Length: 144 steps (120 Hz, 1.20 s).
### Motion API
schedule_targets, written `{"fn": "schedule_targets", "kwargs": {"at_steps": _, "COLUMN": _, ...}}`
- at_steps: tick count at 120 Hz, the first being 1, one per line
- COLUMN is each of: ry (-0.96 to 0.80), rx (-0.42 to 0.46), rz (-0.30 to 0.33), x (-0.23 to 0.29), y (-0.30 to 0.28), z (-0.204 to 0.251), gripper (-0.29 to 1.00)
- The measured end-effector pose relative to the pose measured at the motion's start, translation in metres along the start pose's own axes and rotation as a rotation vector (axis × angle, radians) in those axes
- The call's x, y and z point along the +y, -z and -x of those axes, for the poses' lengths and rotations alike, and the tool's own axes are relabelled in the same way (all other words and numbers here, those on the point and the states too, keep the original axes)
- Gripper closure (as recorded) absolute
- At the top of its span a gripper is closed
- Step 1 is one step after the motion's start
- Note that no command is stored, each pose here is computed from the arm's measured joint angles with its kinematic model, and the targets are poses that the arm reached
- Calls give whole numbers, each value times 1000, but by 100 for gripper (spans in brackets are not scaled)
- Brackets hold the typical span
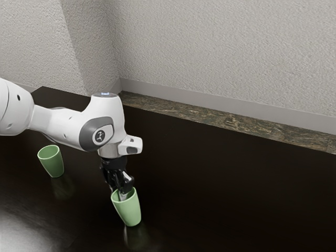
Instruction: Place the right cup onto the left cup
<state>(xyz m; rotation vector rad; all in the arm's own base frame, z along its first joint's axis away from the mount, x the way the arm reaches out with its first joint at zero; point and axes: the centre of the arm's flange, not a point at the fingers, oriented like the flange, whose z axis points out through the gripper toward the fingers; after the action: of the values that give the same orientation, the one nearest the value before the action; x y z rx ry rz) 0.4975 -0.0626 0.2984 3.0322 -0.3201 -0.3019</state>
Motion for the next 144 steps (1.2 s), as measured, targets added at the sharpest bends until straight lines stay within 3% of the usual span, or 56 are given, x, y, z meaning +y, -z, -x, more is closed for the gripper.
{"fn": "schedule_targets", "kwargs": {"at_steps": 28, "ry": -64, "rx": 6, "rz": -11, "x": 35, "y": 4, "z": -1, "gripper": 72}}
{"fn": "schedule_targets", "kwargs": {"at_steps": 60, "ry": -51, "rx": 47, "rz": -17, "x": 31, "y": 26, "z": 4, "gripper": 77}}
{"fn": "schedule_targets", "kwargs": {"at_steps": 78, "ry": -49, "rx": 116, "rz": -31, "x": 31, "y": 76, "z": 17, "gripper": 78}}
{"fn": "schedule_targets", "kwargs": {"at_steps": 103, "ry": 97, "rx": 157, "rz": -34, "x": -42, "y": 131, "z": 55, "gripper": 78}}
{"fn": "schedule_targets", "kwargs": {"at_steps": 144, "ry": 289, "rx": 151, "rz": -40, "x": -169, "y": 165, "z": 122, "gripper": 78}}
